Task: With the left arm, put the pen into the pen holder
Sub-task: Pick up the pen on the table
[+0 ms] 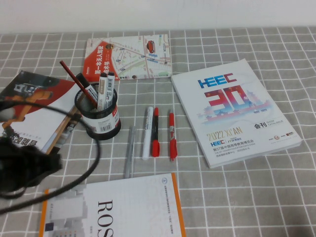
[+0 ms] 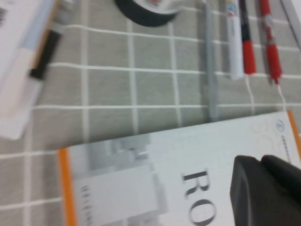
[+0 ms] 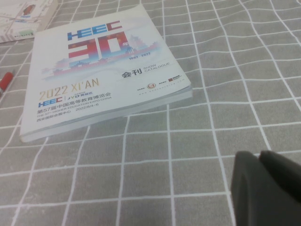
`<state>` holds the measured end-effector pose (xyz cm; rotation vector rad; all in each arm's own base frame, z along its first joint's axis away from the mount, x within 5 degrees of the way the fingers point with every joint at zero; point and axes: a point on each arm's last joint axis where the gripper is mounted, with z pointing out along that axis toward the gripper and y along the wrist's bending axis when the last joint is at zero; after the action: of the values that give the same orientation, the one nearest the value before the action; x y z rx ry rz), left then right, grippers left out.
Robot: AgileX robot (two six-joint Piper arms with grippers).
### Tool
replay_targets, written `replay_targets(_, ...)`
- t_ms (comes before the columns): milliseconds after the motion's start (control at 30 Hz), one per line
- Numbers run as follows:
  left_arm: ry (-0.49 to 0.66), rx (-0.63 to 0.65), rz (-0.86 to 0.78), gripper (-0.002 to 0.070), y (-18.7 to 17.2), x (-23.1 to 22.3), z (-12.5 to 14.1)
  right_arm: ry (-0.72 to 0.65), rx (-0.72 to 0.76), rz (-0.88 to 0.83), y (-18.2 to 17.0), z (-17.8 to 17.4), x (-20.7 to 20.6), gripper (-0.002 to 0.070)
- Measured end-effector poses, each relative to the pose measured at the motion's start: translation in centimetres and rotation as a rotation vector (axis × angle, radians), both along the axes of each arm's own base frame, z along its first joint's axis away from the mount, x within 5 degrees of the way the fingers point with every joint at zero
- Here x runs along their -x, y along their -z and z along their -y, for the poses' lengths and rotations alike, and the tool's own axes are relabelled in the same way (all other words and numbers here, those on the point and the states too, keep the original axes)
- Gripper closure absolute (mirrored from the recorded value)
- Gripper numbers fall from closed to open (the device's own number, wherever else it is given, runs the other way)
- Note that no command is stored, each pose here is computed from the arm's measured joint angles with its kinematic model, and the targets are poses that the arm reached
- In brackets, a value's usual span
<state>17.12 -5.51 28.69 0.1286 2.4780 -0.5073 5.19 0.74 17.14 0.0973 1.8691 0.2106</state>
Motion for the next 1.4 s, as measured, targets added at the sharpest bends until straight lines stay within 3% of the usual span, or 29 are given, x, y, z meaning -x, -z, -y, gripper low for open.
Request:
replay_targets(300,0.150,-0.048,-0.131,0.0675,0.4,-5.6,5.9,0.000,0.000,0.000,0.0,0.0,0.0,0.0692)
replay_targets(600,0.265,-0.231,-0.264,0.0675,2.0,-10.3,12.4,0.000,0.000,0.000,0.0,0.0,0.0,0.0692)
replay_targets(767,0.310,-0.314,-0.330,0.0675,3.0,-11.9,14.6,0.000,0.000,0.000,0.0,0.0,0.0,0.0692)
replay_targets(1033,0.340,-0.399,-0.373,0.0669,4.8,-12.9,15.5,0.000,0.000,0.000,0.0,0.0,0.0,0.0692)
replay_targets(1400,0.331,-0.449,-0.385,0.0449,6.8,-13.7,15.7,0.000,0.000,0.000,0.0,0.0,0.0,0.0691)
